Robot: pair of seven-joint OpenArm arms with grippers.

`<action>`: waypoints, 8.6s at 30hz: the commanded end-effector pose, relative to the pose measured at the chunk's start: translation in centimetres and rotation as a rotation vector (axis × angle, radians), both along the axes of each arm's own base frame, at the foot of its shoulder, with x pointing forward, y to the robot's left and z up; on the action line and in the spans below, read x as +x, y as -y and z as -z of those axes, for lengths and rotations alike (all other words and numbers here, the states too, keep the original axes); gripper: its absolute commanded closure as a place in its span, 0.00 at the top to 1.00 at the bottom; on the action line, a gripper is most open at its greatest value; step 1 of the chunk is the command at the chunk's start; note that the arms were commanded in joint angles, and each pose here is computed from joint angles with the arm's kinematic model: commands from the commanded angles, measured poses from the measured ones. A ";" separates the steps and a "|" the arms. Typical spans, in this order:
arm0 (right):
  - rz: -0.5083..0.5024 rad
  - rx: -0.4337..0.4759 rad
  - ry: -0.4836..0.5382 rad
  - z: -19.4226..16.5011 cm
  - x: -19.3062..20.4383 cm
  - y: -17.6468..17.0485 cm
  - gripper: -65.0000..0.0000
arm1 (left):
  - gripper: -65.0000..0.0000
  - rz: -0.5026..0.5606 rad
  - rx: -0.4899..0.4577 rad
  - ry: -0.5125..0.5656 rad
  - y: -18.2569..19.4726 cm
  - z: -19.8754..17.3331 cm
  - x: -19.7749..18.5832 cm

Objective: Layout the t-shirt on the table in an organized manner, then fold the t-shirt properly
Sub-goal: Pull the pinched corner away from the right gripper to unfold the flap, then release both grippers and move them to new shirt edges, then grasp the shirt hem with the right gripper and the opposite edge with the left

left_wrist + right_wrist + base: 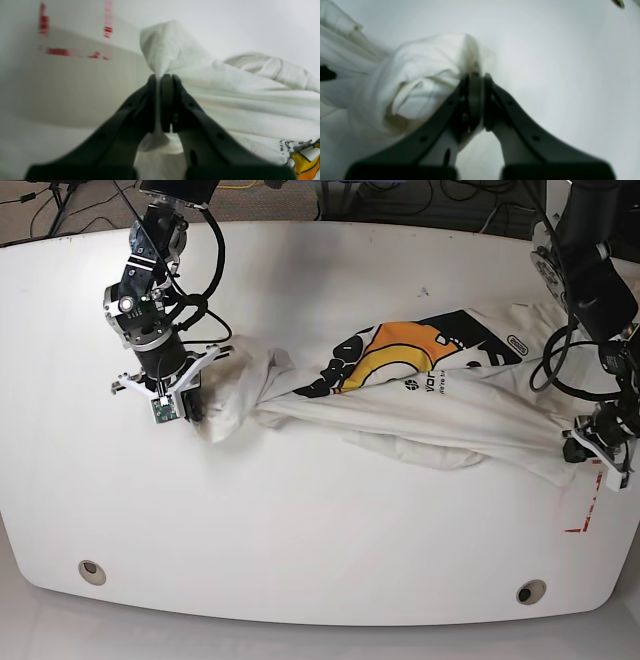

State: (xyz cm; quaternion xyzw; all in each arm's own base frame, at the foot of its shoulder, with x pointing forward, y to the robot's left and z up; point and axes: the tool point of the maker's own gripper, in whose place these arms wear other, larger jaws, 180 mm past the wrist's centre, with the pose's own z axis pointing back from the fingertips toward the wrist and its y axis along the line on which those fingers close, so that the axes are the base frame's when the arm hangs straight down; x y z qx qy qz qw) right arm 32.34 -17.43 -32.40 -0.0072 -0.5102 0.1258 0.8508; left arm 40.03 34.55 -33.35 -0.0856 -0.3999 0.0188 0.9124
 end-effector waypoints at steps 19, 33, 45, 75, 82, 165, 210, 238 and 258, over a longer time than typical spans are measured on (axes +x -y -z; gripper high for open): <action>-0.043 -0.194 0.417 -16.5 9.3 2.9 0.00 | 0.01 -0.011 0.089 0.458 -1.7 -22.6 7.7; -0.049 -0.389 0.695 -32.7 12.7 3.3 0.00 | 0.01 -0.032 0.170 0.668 -1.9 -36.5 7.2; -0.007 -0.505 0.848 -43.3 12.0 2.9 0.00 | 0.01 -0.022 0.232 0.811 -1.4 -44.8 6.1; 0.020 -0.251 0.249 -11.0 3.0 5.8 0.00 | 0.01 -0.053 0.297 0.201 -4.9 -15.6 -3.6; 0.021 -0.110 0.112 -4.2 -1.9 2.9 0.00 | 0.01 -0.023 0.290 -0.018 -4.9 -7.5 -9.8; 0.241 -0.023 0.010 -1.3 -4.7 6.1 0.70 | 0.42 0.434 -0.013 -0.190 17.7 6.2 -10.4; 0.143 0.412 -0.149 5.5 11.8 -0.7 0.70 | 0.41 0.279 0.272 -0.377 -1.9 5.4 -16.6; -0.020 0.471 -0.244 7.4 11.3 -10.2 0.70 | 0.41 0.384 0.433 -0.189 2.7 -1.5 -12.8; -0.015 0.492 -0.291 10.6 9.4 -10.7 0.00 | 0.41 0.315 0.426 -0.184 0.7 -2.0 -13.0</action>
